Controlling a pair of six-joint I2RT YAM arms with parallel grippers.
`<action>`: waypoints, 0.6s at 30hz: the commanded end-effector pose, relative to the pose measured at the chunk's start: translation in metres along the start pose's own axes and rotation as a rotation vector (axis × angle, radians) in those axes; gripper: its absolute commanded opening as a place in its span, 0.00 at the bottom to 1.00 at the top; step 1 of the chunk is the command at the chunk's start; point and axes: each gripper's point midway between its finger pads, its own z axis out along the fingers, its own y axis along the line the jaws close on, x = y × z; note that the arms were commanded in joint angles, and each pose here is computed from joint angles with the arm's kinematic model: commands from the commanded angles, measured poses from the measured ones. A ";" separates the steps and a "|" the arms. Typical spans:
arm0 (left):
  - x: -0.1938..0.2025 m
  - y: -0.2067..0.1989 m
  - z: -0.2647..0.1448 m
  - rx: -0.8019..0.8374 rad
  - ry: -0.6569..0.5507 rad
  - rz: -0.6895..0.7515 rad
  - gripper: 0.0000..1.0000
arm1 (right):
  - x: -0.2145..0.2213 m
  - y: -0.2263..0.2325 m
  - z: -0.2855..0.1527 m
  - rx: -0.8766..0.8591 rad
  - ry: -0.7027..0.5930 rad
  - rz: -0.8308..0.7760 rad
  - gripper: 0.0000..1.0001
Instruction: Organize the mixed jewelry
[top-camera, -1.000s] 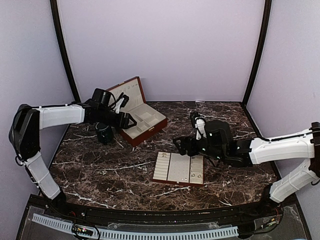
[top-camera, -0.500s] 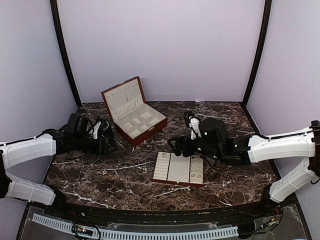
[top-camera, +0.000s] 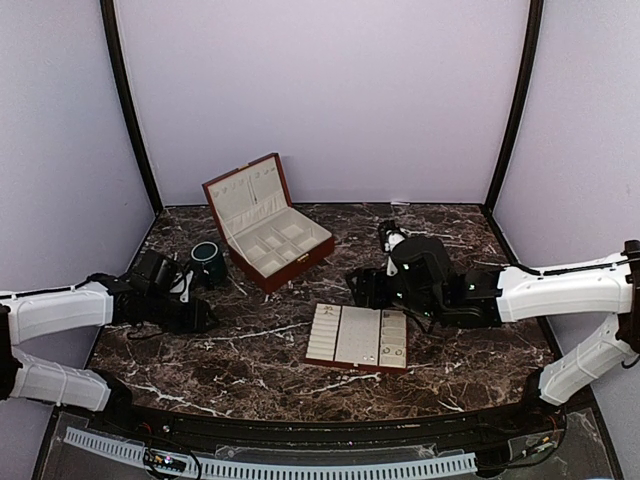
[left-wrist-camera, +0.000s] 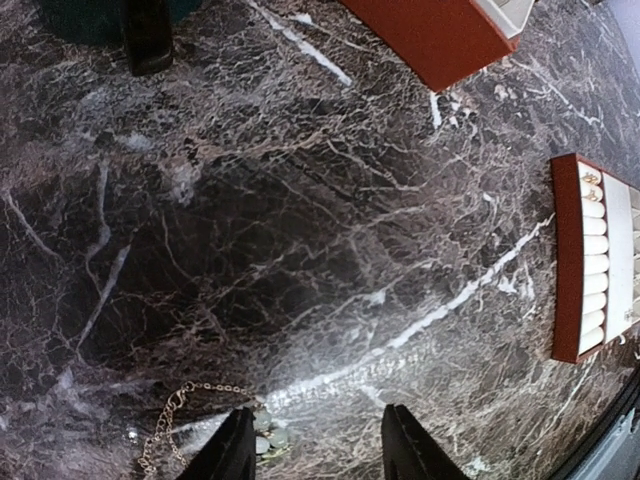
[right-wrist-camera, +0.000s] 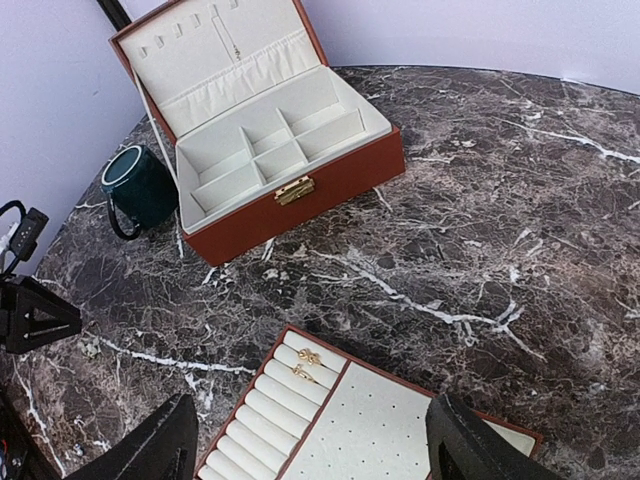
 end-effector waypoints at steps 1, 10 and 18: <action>0.013 0.012 0.006 -0.063 0.047 -0.010 0.44 | -0.010 -0.003 -0.002 0.038 -0.027 0.014 0.79; 0.028 0.015 0.014 -0.079 0.107 -0.004 0.38 | -0.001 -0.012 -0.003 0.058 -0.019 0.027 0.80; 0.034 0.017 0.025 -0.110 0.155 0.014 0.35 | 0.001 -0.016 -0.002 0.071 -0.019 0.026 0.80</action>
